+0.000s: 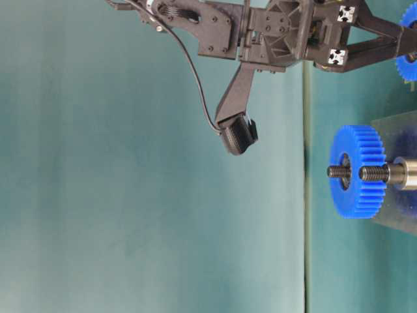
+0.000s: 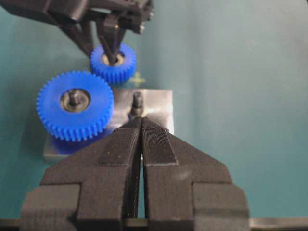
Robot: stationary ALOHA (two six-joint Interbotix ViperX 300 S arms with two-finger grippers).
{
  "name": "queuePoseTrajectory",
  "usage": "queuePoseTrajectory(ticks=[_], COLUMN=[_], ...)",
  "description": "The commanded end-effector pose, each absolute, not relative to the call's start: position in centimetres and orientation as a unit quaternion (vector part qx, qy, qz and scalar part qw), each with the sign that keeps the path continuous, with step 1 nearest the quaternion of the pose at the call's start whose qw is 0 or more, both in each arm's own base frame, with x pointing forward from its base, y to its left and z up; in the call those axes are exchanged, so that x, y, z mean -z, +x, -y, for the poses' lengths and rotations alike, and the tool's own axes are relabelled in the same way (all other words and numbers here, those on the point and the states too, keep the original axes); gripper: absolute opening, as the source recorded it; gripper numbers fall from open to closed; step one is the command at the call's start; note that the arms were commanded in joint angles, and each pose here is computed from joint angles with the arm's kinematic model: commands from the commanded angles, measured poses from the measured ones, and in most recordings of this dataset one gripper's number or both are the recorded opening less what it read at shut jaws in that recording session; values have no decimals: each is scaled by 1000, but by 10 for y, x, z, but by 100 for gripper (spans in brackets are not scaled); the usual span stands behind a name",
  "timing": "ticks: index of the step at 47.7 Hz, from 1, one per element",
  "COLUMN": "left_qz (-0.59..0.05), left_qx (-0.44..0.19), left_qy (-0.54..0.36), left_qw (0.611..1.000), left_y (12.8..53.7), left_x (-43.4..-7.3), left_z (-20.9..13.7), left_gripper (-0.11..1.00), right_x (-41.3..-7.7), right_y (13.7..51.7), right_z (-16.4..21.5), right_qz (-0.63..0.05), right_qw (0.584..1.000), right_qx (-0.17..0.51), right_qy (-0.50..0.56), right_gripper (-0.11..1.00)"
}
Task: Fit the small gear onto the shaft.
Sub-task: 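Grasp the small blue gear with the right gripper and lift it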
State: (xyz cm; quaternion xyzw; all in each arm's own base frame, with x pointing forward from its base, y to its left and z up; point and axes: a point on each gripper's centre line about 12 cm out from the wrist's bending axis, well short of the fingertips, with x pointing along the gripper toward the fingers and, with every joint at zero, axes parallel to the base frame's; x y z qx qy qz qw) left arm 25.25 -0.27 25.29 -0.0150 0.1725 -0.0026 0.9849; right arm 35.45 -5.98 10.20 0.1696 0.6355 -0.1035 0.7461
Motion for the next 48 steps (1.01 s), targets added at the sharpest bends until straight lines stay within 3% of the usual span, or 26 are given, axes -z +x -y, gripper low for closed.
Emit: queuePoseTrajectory(ticks=[1, 7, 20, 28, 48], left_qz=[-158, -158, -160, -161, -158], left_qx=[4, 4, 4, 3, 4], left_qy=[-15, -15, -15, -15, -16], left_qw=[987, 987, 987, 987, 987], left_y=[255, 255, 255, 255, 254], left_x=[-263, -263, -262, -261, -262], left_z=[3, 3, 3, 3, 3], left_gripper=[0, 0, 0, 0, 0], right_x=[-111, -121, -197, -223, -211], right_y=[358, 362, 388, 412, 460], right_z=[63, 61, 48, 35, 25], right_qz=[-627, -617, -587, -582, -588], right_qw=[750, 754, 775, 785, 786], right_qx=[111, 117, 100, 78, 60], right_qy=[179, 192, 212, 199, 184], right_gripper=[35, 35, 35, 35, 35])
